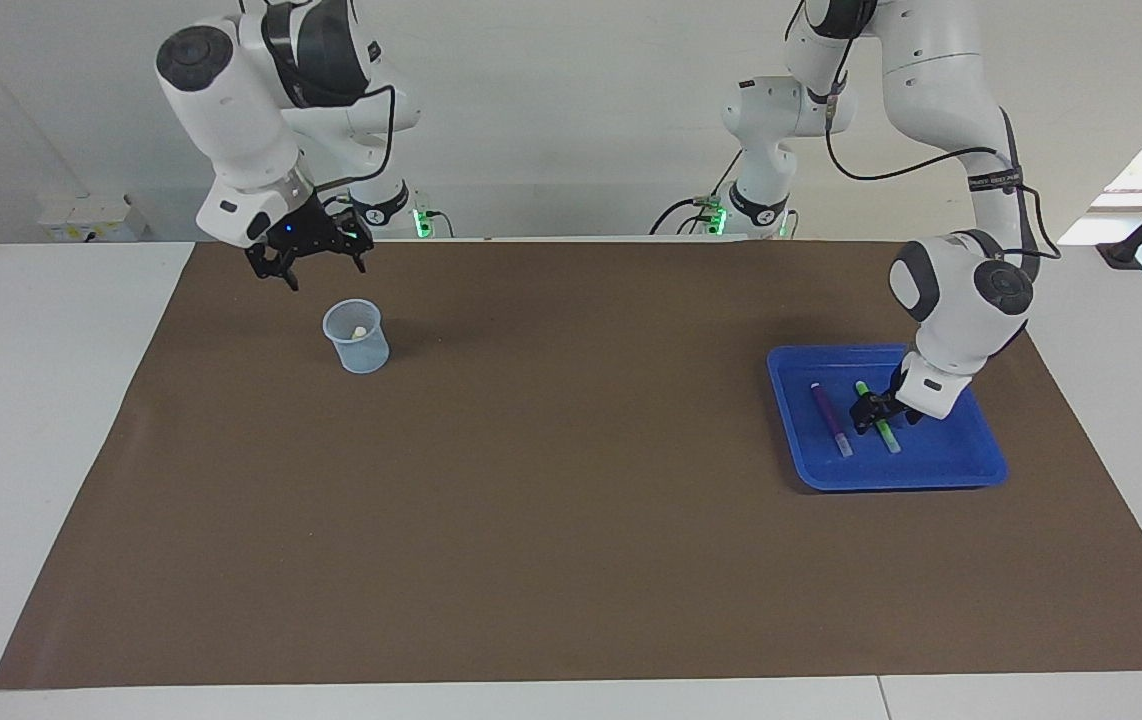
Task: Transfer and insert pens with both arms
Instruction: 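Grasp the green pen with the left gripper while the right gripper rises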
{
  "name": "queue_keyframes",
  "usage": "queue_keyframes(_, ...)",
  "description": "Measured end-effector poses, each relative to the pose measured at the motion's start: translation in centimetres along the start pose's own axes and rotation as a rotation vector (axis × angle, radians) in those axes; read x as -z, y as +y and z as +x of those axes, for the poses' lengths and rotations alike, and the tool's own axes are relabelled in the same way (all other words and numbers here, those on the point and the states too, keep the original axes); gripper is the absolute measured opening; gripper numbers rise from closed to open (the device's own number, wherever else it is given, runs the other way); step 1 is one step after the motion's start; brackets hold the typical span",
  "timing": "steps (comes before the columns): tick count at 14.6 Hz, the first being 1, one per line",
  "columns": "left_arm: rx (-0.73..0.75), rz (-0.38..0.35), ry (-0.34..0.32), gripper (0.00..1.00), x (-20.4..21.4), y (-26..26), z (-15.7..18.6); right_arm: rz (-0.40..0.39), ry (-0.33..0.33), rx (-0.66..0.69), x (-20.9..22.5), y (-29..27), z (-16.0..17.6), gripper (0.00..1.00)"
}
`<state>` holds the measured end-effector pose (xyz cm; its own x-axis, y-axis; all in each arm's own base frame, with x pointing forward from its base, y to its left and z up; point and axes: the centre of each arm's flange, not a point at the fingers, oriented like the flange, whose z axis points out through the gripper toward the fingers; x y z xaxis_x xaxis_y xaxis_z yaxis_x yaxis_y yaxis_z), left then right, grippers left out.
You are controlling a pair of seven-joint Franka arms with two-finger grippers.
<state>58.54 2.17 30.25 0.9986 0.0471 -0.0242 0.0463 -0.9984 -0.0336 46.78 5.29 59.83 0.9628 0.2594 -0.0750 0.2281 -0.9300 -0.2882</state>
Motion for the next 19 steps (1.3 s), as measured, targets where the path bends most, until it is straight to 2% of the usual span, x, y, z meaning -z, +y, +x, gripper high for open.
queue_keyframes(2, -0.009, 0.002, -0.015, 0.73, 0.1, 0.1, 0.0, 0.109, 0.037, -0.03, 1.7, 0.7, -0.4, 1.0)
queue_keyframes(3, -0.011, 0.002, -0.016, 0.73, 0.2, 0.1, 0.0, 0.125, 0.043, -0.042, 1.8, 1.2, -0.4, 1.0)
queue_keyframes(4, -0.012, 0.002, -0.016, 0.68, 0.2, 0.1, 0.1, 0.13, 0.042, -0.048, 1.8, 1.5, -0.4, 1.0)
queue_keyframes(5, -0.013, 0.002, -0.017, 0.56, 0.2, 0.1, 0.0, 0.132, 0.036, -0.049, 1.6, 1.6, -0.3, 1.0)
queue_keyframes(6, -0.015, 0.002, -0.017, 0.5, 0.1, 0.1, 0.0, 0.134, 0.031, -0.049, 1.5, 1.6, -0.2, 1.0)
queue_keyframes(7, -0.016, 0.003, -0.018, 0.5, 0.1, 0.1, 0.1, 0.138, 0.03, -0.049, 1.4, 1.5, -0.2, 1.0)
queue_keyframes(9, -0.018, 0.003, -0.018, 0.26, 0.1, 0.1, 0.1, 0.17, 0.035, -0.063, 1.2, 1.2, 0.0, 1.0)
queue_keyframes(10, -0.02, 0.003, -0.017, 0.17, 0.1, 0.1, 0.1, 0.196, 0.045, -0.095, 1.1, 1.0, 0.2, 1.0)
queue_keyframes(16, -0.021, 0.003, -0.018, 0.17, 0.6, 0.1, 0.4, 0.357, 0.067, -0.381, -0.7, -6.3, 2.6, 1.0)
queue_keyframes(19, -0.016, 0.001, -0.059, 0.17, 3.1, 0.1, 1.6, 0.444, 0.105, -0.491, -1.0, -7.1, 3.3, 1.0)
